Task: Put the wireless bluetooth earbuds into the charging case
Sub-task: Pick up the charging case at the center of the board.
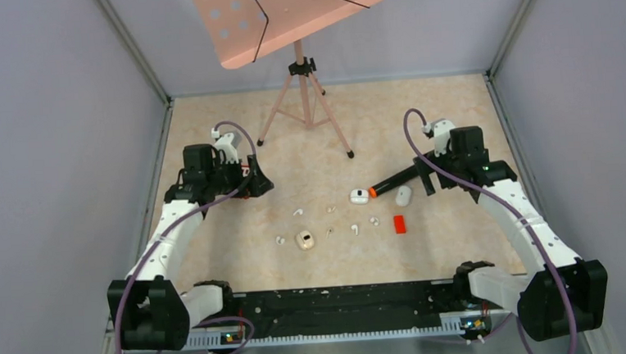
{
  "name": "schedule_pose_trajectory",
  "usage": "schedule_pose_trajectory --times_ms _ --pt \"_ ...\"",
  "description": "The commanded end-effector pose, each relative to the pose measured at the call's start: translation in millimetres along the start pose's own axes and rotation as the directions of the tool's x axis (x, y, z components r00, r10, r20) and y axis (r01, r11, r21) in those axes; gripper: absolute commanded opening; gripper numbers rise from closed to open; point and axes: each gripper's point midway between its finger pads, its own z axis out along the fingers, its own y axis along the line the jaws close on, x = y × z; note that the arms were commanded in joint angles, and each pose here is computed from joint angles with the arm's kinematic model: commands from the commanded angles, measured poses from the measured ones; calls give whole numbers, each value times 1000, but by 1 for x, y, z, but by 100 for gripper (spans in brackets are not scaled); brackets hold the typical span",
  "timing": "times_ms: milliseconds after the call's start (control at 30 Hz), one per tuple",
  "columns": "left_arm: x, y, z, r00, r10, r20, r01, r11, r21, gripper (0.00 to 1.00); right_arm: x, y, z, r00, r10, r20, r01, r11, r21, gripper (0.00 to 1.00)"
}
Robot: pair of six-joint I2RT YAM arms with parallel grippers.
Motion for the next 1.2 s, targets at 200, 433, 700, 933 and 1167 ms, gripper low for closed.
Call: schedule_pose_trajectory --times_ms 200,433,700,933,1167 --pt "-8 -5 -1 999 25 41 -27 999 25 89 -64 89 -22 921 -206 331 349 814 -465 91" --pt "4 21 -10 999 -16 40 20 994 -104 88 -73 148 -10 827 -375 419 555 662 -503 81" --pt "11 32 -20 996 -61 60 69 988 -137 88 -70 181 23 723 -533 439 686 477 -550 70" --pt "17 34 -25 992 -102 79 111 985 -130 87 -75 191 62 714 -588 382 669 408 -622 60" --pt "13 39 -29 985 -136 110 150 980 -133 86 -84 190 89 700 -612 368 687 437 -581 59"
